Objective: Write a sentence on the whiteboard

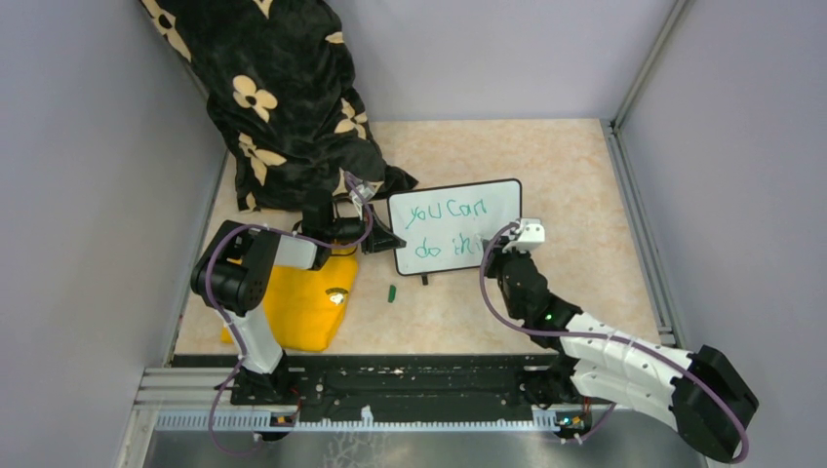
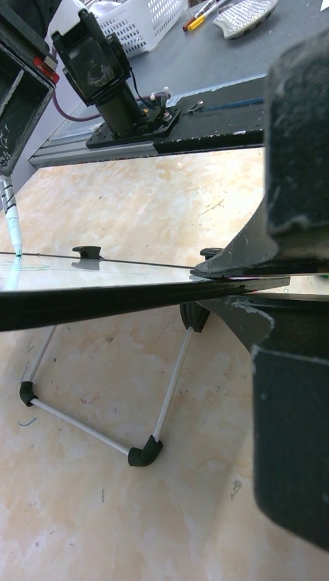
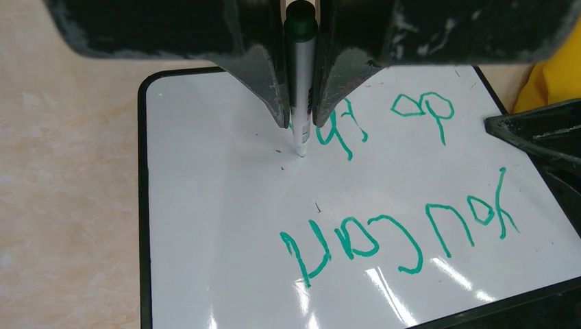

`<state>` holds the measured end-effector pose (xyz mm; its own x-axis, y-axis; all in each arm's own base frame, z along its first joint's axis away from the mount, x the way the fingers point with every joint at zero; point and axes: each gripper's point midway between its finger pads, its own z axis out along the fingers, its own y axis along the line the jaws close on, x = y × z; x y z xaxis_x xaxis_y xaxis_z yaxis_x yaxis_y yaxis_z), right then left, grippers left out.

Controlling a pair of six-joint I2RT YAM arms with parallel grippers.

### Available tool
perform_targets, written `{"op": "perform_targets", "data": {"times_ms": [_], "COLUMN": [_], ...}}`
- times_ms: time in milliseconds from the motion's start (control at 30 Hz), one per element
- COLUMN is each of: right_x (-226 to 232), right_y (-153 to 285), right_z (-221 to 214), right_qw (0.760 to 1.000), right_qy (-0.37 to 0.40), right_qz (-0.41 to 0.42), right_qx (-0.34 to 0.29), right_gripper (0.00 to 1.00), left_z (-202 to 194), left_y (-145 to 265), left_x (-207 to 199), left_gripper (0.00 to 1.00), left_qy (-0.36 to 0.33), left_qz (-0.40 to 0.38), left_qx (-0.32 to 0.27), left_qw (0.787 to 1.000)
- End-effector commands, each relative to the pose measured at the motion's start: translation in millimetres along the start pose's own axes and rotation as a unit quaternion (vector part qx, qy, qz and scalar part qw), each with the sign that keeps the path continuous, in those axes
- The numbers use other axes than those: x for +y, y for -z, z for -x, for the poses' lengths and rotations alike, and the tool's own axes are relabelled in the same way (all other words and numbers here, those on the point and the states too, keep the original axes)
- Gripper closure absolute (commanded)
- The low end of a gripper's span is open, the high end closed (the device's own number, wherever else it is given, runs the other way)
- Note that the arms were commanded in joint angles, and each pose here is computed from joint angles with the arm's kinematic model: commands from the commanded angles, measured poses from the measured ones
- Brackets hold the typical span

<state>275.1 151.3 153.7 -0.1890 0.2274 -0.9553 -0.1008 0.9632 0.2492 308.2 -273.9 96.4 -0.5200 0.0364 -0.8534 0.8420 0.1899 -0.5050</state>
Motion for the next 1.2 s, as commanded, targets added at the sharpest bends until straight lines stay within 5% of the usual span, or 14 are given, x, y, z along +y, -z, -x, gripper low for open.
{"op": "perform_targets", "data": {"times_ms": [0,633,1167], "right_x": [5,-12,-15], "right_y": [-6,28,10], "right_z": [15,41,41], "right_qw": [1.0,0.999,0.997], "right_qy": [-0.015,-0.04,-0.045], "right_qz": [-0.002,0.003,-0.045], "right_qx": [-0.012,-0.029,-0.038], "right_gripper": [1.0,1.0,1.0], "left_z": [-25,-25,-24], "left_y": [-3,-3,-3], "left_x": [15,19,18], "left_gripper": [1.0,1.0,1.0], "left_qy": [0.003,0.005,0.006], "left_qz": [0.037,0.046,0.045], "left_qx": [0.024,0.027,0.027], "left_qw": [0.999,0.999,0.999]}}
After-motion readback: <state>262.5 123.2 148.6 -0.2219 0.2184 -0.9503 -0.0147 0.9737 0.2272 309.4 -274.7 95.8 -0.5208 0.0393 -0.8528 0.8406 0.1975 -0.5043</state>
